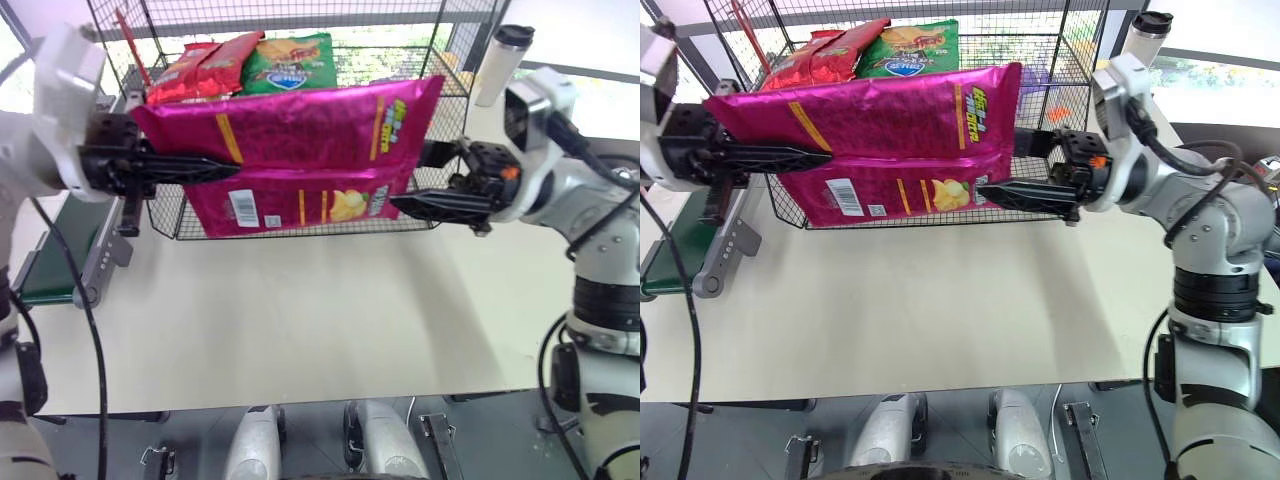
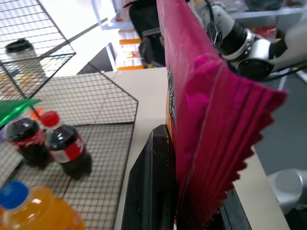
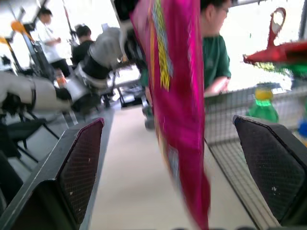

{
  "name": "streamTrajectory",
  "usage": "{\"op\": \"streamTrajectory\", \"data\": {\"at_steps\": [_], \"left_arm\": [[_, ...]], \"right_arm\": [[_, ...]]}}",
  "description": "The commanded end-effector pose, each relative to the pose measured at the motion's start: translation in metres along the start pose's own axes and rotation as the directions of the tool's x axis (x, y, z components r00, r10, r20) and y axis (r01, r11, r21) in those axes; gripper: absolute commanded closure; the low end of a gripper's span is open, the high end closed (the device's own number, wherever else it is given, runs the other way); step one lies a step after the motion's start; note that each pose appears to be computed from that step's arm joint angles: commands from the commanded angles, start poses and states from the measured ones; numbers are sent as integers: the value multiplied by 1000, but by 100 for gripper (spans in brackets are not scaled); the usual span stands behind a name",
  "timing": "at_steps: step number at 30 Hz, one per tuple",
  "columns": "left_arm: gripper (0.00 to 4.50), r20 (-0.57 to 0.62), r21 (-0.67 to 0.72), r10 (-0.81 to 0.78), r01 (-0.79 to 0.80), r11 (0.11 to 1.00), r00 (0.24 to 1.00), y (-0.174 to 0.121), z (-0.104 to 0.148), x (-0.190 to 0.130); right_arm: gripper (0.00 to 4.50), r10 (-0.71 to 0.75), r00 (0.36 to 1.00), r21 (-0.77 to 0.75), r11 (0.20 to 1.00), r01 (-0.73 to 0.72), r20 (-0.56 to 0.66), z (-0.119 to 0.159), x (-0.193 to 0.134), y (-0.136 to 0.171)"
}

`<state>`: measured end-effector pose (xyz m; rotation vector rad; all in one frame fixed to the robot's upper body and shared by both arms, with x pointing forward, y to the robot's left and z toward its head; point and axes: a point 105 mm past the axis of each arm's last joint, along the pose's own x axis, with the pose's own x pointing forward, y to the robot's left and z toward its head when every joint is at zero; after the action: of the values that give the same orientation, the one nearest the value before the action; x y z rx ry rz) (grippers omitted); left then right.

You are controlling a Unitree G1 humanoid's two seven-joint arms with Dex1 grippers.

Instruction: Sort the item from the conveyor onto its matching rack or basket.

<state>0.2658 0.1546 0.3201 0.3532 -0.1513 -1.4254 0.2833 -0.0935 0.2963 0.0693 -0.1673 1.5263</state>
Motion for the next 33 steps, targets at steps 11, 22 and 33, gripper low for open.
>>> {"op": "streamTrajectory", "data": {"at_steps": [11,22,33], "left_arm": [[450,-8,39,10,-10,999,1000,1,4,2],[359,-19,19,85,-85,996,996,11,-2,-3],[234,-12,35,310,-310,950,951,27,-6,-37]], "right_arm": [[370,65,997,-22,998,-66,-37,2,20,11],[450,23,1000,-64,998,-24,-16,9,17,8],[450,-127,992,-107,986,127,2,14,-4,-4]]}}
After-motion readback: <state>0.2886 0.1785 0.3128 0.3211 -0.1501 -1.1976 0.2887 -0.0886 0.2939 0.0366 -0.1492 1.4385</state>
